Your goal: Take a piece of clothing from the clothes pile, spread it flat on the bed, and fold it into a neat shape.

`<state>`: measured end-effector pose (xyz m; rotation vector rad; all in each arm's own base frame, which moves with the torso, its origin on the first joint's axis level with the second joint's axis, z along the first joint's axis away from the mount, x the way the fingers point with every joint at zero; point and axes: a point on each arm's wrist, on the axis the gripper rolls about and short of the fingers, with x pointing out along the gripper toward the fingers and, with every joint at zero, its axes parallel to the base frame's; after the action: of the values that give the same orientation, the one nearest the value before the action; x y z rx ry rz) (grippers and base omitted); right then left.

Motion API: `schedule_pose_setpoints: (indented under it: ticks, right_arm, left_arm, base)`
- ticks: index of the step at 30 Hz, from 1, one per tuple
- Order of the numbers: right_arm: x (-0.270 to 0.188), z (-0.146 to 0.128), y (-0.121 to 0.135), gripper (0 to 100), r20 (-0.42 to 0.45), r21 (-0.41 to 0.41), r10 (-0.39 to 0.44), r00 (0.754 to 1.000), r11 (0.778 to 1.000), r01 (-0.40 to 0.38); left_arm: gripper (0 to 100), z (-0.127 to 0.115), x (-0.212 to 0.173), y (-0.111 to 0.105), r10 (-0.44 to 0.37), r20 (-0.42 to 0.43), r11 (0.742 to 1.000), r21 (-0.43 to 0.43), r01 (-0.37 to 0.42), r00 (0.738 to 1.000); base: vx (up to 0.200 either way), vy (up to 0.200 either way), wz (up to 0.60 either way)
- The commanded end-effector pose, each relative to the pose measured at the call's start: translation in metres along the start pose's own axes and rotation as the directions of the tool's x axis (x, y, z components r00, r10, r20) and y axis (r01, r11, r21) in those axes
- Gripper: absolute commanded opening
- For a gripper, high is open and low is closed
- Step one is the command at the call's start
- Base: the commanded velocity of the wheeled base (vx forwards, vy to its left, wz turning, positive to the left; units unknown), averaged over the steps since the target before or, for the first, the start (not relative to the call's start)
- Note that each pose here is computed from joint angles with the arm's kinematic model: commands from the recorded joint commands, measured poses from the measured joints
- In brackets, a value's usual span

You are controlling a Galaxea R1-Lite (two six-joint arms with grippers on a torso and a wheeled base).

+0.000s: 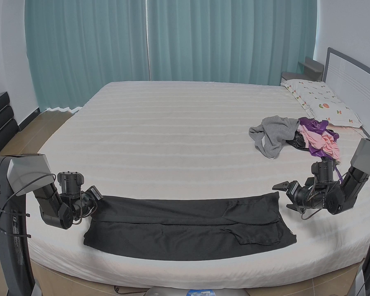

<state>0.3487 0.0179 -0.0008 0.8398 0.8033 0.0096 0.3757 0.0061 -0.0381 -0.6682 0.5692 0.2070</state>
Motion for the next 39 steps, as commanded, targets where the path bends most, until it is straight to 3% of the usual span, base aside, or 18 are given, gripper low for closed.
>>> schedule_pose_setpoints:
  ticks: [1, 4, 21, 22, 30, 39]
  right_arm:
    - [0.012, 0.003, -0.002, 100, -0.002, -0.001, 0.000, 1.000, 1.000, 0.000]
    - [0.021, 0.005, -0.002, 100, -0.005, -0.002, 0.000, 1.000, 1.000, 0.000]
    - [0.040, 0.002, -0.005, 100, -0.023, -0.025, -0.011, 1.000, 1.000, 0.010]
    - [0.040, 0.001, -0.005, 0, -0.022, -0.035, -0.016, 1.000, 0.999, 0.015]
    - [0.042, 0.012, -0.006, 0, 0.043, -0.039, -0.033, 0.999, 0.999, 0.035]
    - [0.041, 0.016, -0.008, 0, 0.053, -0.031, -0.036, 0.998, 0.999, 0.038]
  left_arm:
    - [0, -0.001, -0.005, 0.001, 0.023, 0.027, 0.999, -0.048, -0.022, 0.999]
    - [0, 0.000, -0.010, 0.000, 0.016, 0.045, 0.996, -0.086, -0.012, 0.999]
    - [0, -0.004, -0.009, 0.002, 0.009, 0.025, 0.996, -0.088, -0.006, 1.000]
    - [0, -0.004, -0.009, 0.003, 0.010, 0.024, 0.996, -0.088, -0.008, 1.000]
    - [0, -0.004, -0.009, 0.003, 0.010, 0.024, 0.996, -0.091, -0.007, 1.000]
    - [0, -0.004, -0.009, 0.004, 0.013, 0.025, 0.996, -0.090, -0.010, 1.000]
  base:
    - [0.000, 0.000, 0.00]
    - [0.000, 0.000, 0.00]
    - [0.000, 0.000, 0.00]
    - [0.000, 0.000, 0.00]
    - [0.000, 0.000, 0.00]
    - [0.000, 0.000, 0.00]
